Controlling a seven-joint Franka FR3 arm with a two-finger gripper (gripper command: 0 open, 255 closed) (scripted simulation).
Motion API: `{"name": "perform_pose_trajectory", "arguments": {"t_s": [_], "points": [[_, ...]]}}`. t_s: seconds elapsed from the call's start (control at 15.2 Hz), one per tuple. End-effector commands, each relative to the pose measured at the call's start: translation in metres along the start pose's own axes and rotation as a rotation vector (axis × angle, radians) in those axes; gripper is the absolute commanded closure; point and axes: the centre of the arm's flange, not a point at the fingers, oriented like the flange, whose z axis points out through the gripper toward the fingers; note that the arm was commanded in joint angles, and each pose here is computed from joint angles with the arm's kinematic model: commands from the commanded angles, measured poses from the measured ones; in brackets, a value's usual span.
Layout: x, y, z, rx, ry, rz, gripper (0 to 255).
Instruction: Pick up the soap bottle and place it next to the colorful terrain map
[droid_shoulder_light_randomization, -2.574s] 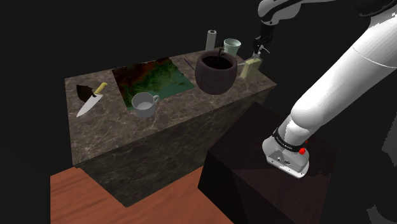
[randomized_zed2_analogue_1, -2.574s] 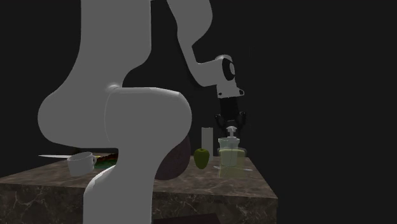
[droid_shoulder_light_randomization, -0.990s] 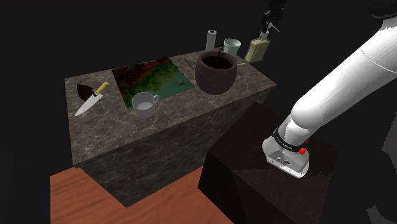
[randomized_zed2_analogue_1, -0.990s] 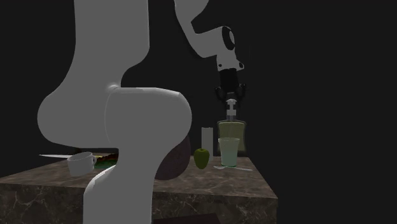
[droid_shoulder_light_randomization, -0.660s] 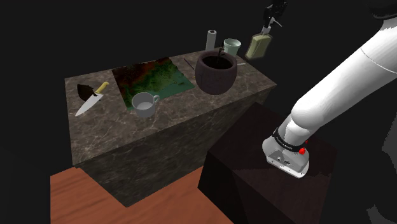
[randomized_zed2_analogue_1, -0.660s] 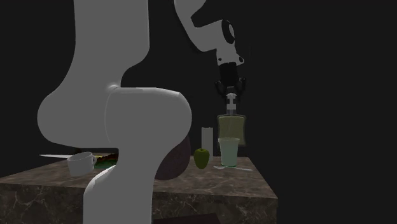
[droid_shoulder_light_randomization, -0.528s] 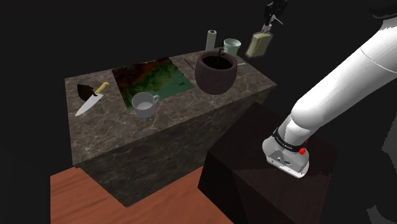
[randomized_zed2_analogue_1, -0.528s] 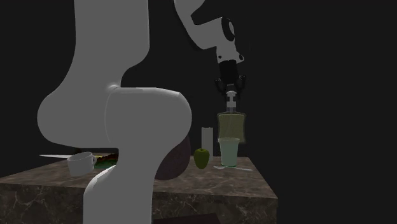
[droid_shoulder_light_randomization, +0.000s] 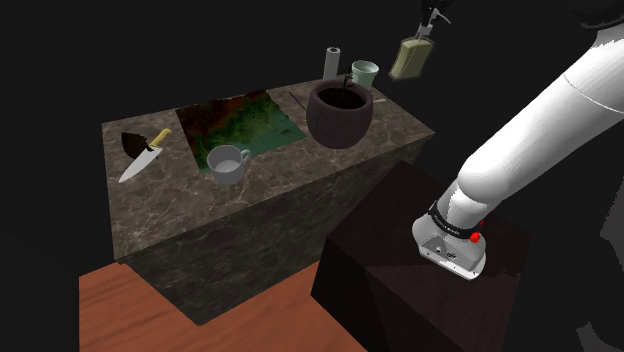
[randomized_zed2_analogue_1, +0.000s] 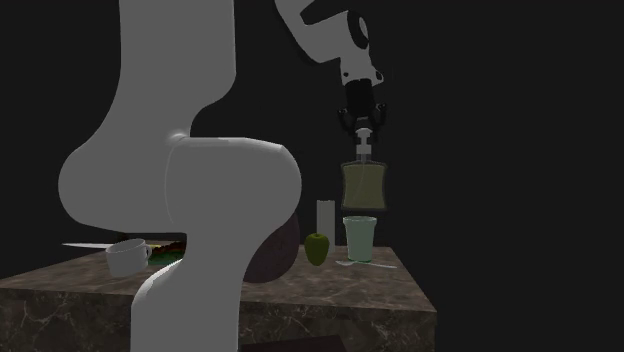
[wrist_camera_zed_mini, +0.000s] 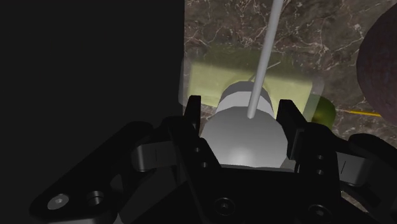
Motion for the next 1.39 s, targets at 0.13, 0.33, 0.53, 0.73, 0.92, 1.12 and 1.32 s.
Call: {"name": "perform_pose_trajectory", "arguments": {"t_s": [0.13, 0.33, 0.53, 0.73, 0.92, 1.12, 1.32], "points": [[-0.001, 0.002, -0.021, 0.0, 0.0, 0.0, 255], [-0.001, 0.004, -0.037, 0.0, 0.0, 0.0, 255], [0.0, 0.006, -0.053, 0.0, 0.0, 0.0, 255], [0.0, 0.008, -0.069, 0.0, 0.0, 0.0, 255], [0.001, 0.01, -0.084, 0.0, 0.0, 0.0, 255], [0.001, 0.012, -0.1, 0.0, 0.0, 0.0, 255], [-0.001, -0.014, -0.104, 0.0, 0.0, 0.0, 255]]}}
